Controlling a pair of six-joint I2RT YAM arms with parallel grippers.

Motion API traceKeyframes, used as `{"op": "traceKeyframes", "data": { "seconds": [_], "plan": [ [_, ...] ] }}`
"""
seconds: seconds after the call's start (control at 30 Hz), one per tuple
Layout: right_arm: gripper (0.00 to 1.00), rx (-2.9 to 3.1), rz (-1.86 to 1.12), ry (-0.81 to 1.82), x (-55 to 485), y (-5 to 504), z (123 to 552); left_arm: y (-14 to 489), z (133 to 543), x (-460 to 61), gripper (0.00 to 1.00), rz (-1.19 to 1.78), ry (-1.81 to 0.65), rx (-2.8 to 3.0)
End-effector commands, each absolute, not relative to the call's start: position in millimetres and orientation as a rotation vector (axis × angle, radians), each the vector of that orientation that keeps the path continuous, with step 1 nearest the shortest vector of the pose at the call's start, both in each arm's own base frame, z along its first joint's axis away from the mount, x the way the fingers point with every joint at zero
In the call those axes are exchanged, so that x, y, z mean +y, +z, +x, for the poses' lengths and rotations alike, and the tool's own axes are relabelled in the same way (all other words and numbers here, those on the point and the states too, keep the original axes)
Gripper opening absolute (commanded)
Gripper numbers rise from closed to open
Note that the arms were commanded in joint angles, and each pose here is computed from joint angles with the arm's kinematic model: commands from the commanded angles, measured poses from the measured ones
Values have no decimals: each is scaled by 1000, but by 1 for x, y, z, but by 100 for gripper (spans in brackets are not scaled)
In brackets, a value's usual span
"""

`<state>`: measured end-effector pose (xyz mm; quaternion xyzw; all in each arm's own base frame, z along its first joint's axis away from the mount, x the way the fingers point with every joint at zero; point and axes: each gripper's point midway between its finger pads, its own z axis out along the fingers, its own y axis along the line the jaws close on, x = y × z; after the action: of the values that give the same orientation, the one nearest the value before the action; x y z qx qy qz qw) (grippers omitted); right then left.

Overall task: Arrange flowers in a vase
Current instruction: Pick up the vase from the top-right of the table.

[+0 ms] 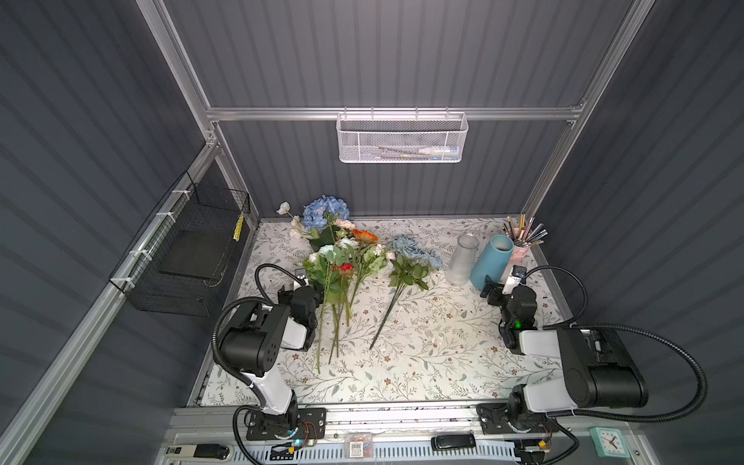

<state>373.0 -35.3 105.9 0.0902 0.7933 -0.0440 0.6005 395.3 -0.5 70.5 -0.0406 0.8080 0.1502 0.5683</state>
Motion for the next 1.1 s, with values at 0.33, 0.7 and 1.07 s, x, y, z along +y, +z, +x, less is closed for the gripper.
{"op": "traceKeyframes", "data": {
  "seconds": [0.33,0.7,1.07],
  "plan": [
    [99,1782,233,-131,-43,121,380,77,405,3,100,-107,338,1884],
    [99,1786,231,-130,-43,120,381,74,410,6,100,-112,310,1911],
    [99,1766,205,-113,-39,127,378,75,408,7,99,-115,309,1904]
  ]
}}
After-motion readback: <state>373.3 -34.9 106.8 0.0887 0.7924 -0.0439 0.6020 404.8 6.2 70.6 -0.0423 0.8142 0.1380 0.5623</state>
